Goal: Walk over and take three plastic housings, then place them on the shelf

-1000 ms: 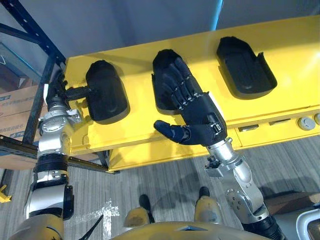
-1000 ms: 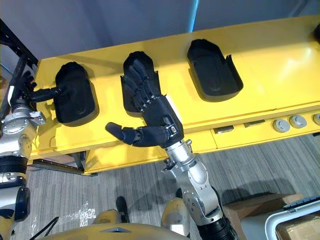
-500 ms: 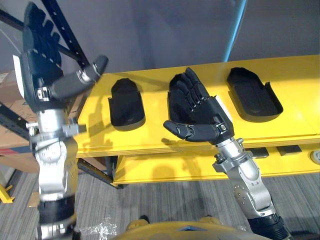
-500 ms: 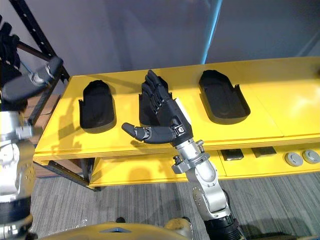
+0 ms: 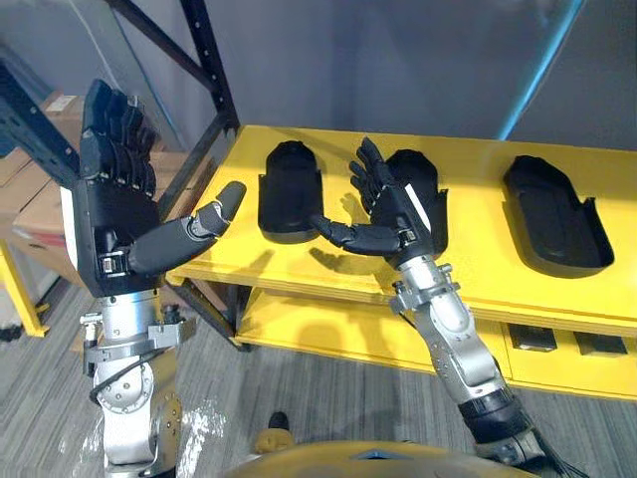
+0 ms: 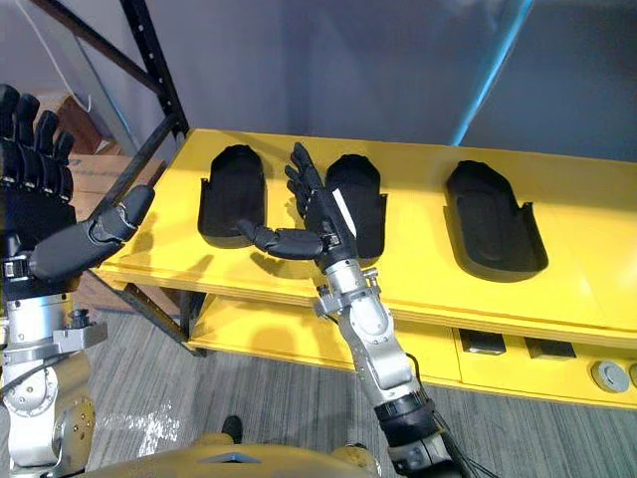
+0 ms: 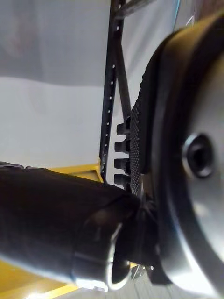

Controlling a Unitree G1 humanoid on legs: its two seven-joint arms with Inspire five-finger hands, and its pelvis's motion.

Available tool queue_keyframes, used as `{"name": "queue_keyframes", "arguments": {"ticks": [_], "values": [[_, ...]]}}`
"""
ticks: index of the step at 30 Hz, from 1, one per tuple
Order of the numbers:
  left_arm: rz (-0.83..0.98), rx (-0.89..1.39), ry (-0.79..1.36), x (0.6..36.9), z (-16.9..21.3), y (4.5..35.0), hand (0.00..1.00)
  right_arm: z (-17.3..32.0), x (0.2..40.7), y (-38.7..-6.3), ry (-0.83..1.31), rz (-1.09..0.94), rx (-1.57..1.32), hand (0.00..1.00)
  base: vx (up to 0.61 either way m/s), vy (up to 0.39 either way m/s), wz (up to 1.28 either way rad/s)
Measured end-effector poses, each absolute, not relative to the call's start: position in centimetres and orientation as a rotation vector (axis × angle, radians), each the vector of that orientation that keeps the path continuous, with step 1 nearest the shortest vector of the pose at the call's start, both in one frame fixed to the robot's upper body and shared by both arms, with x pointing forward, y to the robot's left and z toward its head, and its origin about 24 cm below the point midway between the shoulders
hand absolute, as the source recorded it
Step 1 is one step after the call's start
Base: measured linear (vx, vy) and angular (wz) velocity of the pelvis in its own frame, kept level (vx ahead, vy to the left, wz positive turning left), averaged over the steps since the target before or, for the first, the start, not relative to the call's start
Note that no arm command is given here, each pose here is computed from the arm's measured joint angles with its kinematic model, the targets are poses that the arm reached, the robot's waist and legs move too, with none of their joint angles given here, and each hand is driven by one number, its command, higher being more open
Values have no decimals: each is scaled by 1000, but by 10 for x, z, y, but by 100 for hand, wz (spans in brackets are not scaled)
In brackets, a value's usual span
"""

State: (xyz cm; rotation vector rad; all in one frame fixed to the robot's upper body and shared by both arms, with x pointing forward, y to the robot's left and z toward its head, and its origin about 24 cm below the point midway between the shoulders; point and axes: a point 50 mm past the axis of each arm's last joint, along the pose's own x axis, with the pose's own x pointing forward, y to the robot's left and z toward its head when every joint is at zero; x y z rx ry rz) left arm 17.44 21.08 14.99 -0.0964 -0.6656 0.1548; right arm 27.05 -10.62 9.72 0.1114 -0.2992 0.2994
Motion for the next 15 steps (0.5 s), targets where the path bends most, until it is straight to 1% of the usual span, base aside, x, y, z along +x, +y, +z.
{"name": "queue_keyframes", "arguments": {"ticks": [3, 8, 15], "values": [[164, -140, -646, 171, 145, 211, 100, 110, 284, -104, -344, 234, 66, 100, -54, -2, 27], [200, -225, -660, 170, 143, 210, 100, 135, 295, -101, -434, 217, 30, 100, -81, 3, 11], [205, -239, -714, 166, 150, 208, 100, 134, 297, -101, -413, 172, -5, 100, -58, -13, 7]]}}
